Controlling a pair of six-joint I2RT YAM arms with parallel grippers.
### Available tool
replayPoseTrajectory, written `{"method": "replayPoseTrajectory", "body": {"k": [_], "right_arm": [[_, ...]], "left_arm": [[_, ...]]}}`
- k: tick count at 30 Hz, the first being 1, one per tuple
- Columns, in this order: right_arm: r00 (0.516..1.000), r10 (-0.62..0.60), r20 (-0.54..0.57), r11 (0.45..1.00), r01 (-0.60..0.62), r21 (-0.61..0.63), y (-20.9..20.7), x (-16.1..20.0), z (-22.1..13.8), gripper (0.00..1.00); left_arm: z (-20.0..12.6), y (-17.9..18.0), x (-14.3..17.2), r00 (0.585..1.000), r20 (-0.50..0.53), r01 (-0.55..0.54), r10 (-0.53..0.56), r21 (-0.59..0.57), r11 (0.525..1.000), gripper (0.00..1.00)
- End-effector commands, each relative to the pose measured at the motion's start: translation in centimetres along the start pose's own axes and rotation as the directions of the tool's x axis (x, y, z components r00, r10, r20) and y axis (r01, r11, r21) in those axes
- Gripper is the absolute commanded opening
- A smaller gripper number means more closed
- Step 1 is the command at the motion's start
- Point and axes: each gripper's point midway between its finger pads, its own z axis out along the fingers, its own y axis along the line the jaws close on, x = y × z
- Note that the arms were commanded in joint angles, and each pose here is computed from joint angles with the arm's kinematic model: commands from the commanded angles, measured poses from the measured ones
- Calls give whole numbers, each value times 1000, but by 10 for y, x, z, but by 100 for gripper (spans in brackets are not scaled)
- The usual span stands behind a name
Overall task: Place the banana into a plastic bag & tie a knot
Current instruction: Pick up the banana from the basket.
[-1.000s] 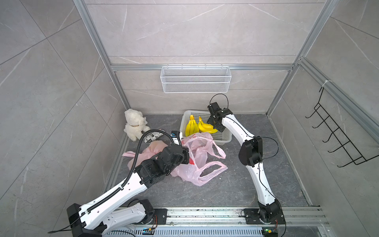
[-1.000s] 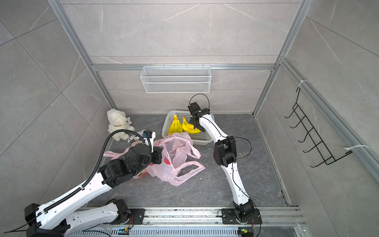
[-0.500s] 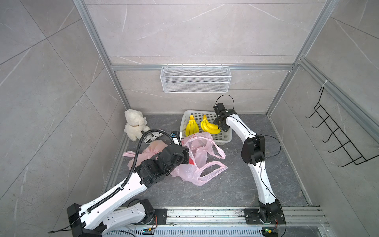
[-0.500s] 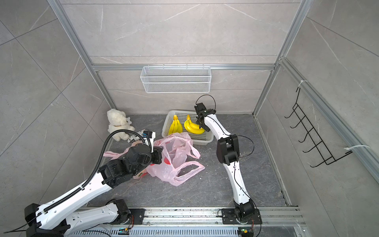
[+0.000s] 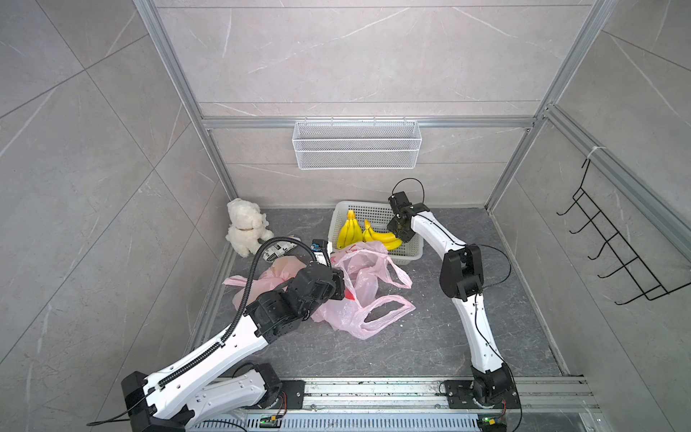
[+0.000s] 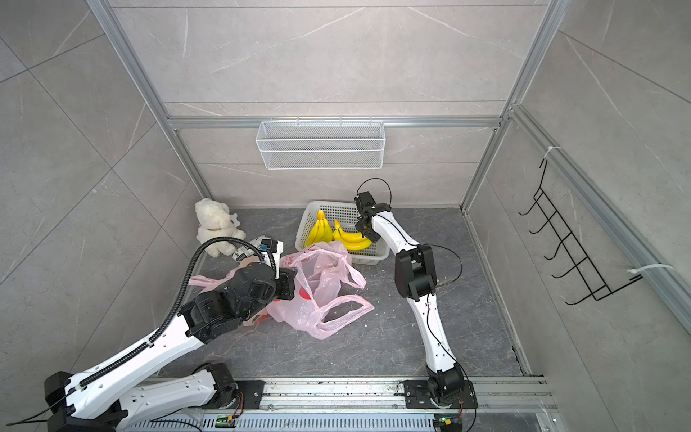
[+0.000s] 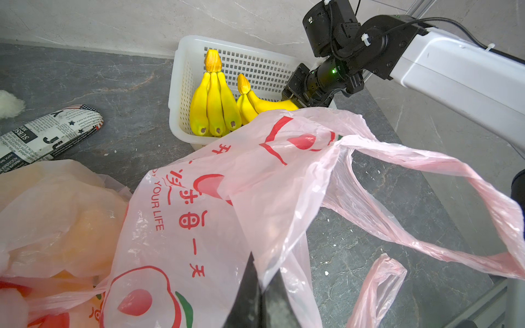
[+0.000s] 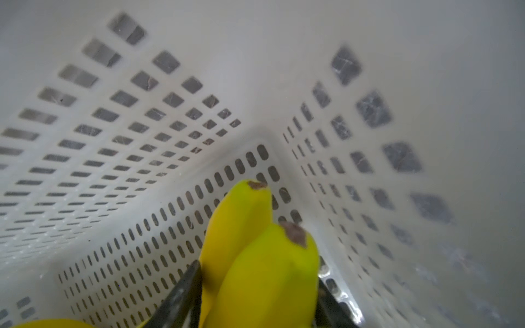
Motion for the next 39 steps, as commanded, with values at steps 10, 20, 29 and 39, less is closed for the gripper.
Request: {"method": "replayPoseTrajectory", "body": {"k": [10, 20, 29, 39], "right_arm": [[992, 31, 123, 987, -50, 155, -100, -60, -10, 35], [971, 85, 224, 970, -132, 203, -185, -113, -49, 33], [967, 88, 239, 995, -97, 23, -183, -90, -117, 32], [956, 10, 293, 1000, -13, 8, -226, -43, -188, 31]], "left_arm": [[-1, -15, -31, 998, 63, -9, 9, 9, 1000, 0], [0, -5, -51, 997, 78, 4, 5, -108, 994, 0], [60, -51, -53, 999, -18, -50, 49, -55, 997, 0], [85, -60, -50, 994, -63, -97, 94, -33, 995, 0]]}}
